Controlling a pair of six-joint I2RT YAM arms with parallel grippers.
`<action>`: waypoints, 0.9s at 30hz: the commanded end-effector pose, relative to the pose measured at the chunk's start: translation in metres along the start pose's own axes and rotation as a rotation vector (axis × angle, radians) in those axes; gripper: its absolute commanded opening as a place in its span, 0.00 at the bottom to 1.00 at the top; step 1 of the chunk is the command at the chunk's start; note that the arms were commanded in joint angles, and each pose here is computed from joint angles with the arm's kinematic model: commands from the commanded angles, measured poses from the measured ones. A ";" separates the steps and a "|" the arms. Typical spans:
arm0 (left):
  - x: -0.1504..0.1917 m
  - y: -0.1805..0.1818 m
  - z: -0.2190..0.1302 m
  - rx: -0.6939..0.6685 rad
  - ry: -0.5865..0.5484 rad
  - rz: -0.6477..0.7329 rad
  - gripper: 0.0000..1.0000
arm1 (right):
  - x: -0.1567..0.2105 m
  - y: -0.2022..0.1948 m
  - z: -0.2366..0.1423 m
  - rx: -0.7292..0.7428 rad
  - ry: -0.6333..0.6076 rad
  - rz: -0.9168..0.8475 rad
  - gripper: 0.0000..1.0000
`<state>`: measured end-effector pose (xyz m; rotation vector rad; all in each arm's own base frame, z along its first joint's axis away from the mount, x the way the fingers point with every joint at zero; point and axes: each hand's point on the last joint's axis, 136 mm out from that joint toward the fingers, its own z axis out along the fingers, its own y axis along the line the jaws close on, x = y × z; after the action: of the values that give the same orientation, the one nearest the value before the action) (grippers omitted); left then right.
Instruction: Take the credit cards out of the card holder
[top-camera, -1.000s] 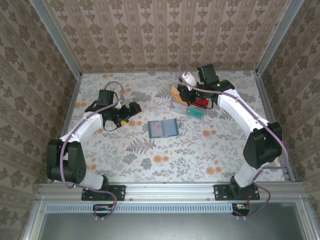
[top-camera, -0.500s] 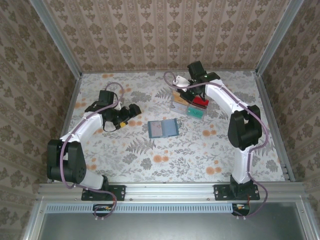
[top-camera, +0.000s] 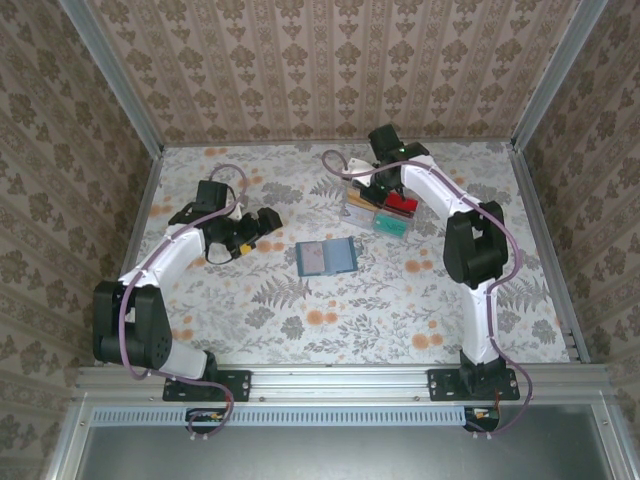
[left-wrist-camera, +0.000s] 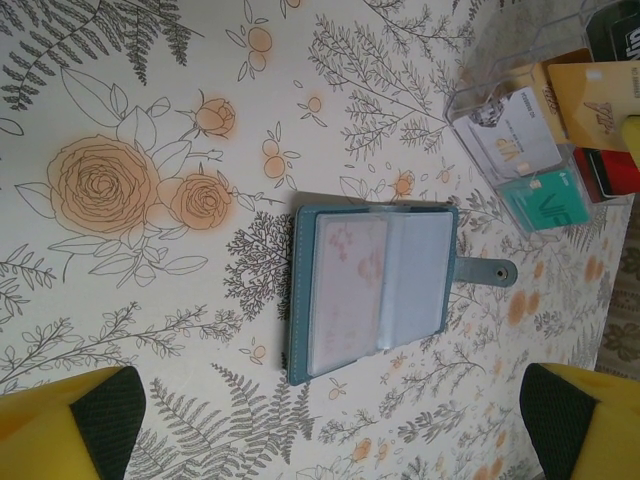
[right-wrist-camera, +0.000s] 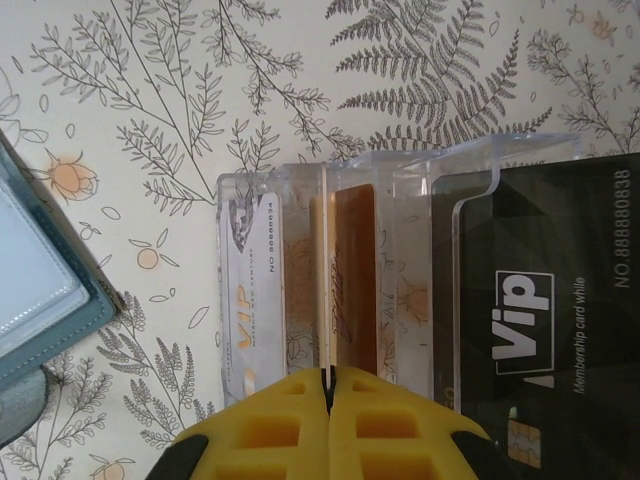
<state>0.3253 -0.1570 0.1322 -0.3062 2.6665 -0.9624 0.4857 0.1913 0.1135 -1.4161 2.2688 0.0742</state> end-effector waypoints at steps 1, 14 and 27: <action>0.003 -0.004 -0.007 0.011 0.003 0.023 1.00 | 0.002 -0.008 0.000 0.018 0.024 -0.006 0.03; 0.002 -0.006 -0.008 0.018 0.004 0.026 1.00 | -0.006 -0.015 -0.005 0.051 -0.005 0.037 0.23; 0.005 0.001 -0.007 -0.003 0.003 0.021 1.00 | -0.029 -0.015 -0.075 0.152 -0.178 0.241 0.38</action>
<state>0.3236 -0.1567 0.1312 -0.3101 2.6749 -0.9607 0.4899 0.1871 0.1548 -1.1720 2.2686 0.0563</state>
